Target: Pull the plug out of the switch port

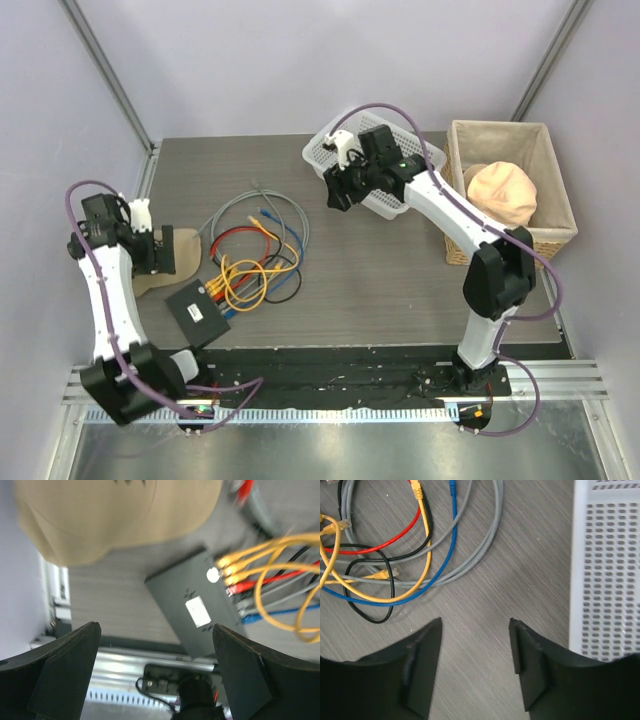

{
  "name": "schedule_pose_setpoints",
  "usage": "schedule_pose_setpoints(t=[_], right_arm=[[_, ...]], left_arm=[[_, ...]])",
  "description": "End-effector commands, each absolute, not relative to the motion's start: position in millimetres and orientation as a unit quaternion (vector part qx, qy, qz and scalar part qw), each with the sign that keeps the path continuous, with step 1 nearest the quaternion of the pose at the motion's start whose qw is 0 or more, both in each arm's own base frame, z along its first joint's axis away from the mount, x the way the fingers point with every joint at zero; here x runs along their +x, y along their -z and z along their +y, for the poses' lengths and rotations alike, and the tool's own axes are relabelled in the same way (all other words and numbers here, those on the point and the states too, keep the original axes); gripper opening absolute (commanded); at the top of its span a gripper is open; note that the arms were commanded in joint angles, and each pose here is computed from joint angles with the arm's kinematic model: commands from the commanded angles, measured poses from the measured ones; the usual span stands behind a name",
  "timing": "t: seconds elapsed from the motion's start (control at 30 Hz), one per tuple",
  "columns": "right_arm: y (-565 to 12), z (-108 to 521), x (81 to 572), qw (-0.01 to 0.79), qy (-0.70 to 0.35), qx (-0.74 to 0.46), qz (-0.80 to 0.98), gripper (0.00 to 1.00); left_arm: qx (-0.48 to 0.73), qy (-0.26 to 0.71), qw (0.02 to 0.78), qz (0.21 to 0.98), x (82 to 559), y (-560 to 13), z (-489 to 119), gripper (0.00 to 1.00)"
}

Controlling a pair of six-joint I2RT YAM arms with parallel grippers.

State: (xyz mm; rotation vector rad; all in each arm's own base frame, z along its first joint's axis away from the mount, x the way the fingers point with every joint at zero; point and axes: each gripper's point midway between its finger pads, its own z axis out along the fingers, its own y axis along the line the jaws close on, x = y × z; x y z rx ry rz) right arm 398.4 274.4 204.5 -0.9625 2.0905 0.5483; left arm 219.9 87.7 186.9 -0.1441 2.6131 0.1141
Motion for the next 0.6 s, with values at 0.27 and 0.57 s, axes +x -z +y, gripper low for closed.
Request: schedule_pose_setpoints(t=[0.27,0.57], right_arm=[[-124.9,235.7,464.5,0.347,-0.098,-0.308,0.880,0.33],[-151.1,246.1,446.1,0.336,-0.157,-0.347,0.861,0.40]], left_arm=[[0.020,0.082,0.135,0.987,194.2,-107.3,86.6,0.95],[0.077,0.178,0.053,0.980,198.9,-53.3,54.6,0.83]])
